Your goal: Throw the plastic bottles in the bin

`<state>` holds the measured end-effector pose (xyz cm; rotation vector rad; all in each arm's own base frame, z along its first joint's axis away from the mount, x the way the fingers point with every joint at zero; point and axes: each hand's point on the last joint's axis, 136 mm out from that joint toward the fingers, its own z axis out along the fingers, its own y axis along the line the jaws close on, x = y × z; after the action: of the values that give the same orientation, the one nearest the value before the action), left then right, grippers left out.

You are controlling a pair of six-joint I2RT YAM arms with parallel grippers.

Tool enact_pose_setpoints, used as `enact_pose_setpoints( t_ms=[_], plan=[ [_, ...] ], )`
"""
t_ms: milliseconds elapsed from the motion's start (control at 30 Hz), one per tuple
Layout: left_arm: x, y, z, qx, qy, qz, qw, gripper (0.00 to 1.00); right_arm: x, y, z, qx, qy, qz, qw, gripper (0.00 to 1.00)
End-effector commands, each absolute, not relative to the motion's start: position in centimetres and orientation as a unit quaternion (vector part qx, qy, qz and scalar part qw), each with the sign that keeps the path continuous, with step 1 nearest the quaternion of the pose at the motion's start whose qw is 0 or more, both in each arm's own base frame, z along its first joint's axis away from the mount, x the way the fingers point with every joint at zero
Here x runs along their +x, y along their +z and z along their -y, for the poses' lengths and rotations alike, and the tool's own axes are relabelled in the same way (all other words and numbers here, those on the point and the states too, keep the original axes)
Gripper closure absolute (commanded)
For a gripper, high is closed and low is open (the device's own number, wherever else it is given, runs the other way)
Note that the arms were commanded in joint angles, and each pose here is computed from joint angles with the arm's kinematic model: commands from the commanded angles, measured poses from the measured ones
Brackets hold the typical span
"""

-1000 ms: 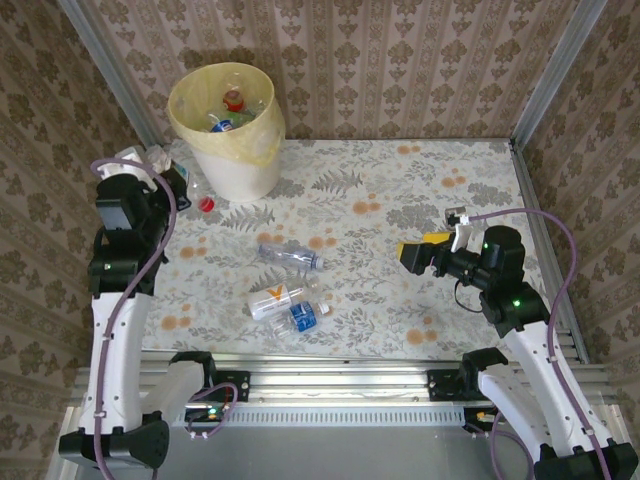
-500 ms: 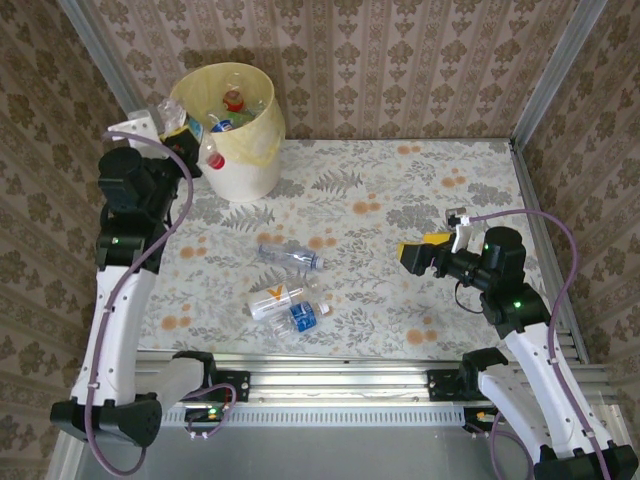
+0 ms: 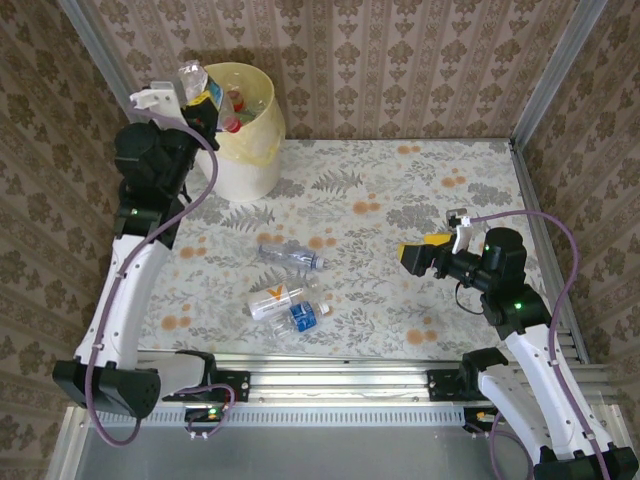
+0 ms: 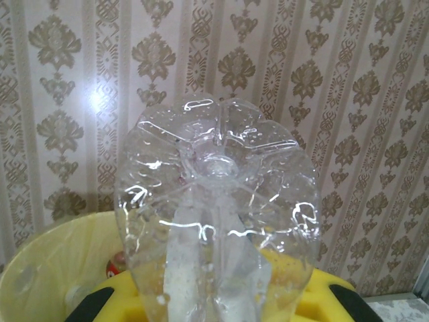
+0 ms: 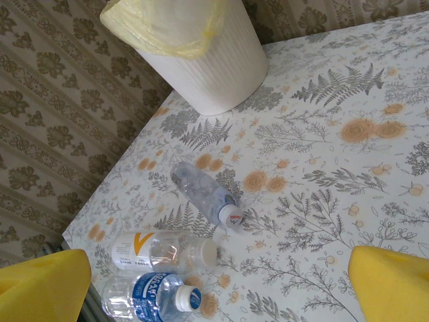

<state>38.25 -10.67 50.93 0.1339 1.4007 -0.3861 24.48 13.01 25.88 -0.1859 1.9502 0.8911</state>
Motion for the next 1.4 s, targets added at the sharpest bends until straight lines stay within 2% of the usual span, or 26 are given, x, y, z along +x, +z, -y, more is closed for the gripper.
enact_pose_setpoints(
  t_ms=[0, 333, 733, 1367],
  plan=[
    [37.4, 54.8, 11.4, 0.090, -0.175, -0.584, 0.788, 0.86, 24.4, 27.2, -12.8, -0.084, 0.355, -0.790, 0.492, 0.00],
    [38.2, 56.4, 11.6, 0.106, -0.144, -0.531, 0.828, 0.84, 24.4, 27.1, -12.8, -0.082, 0.355, -0.792, 0.490, 0.00],
    [37.6, 57.4, 9.6, 0.113, -0.027, -0.517, 0.848, 0.84, 24.4, 27.1, -12.9, -0.083, 0.354, -0.792, 0.491, 0.00],
    [37.7, 57.3, 8.7, 0.112, -0.015, -0.489, 0.865, 0.82, 24.4, 27.1, -12.8, -0.084, 0.353, -0.792, 0.491, 0.00]
  ],
)
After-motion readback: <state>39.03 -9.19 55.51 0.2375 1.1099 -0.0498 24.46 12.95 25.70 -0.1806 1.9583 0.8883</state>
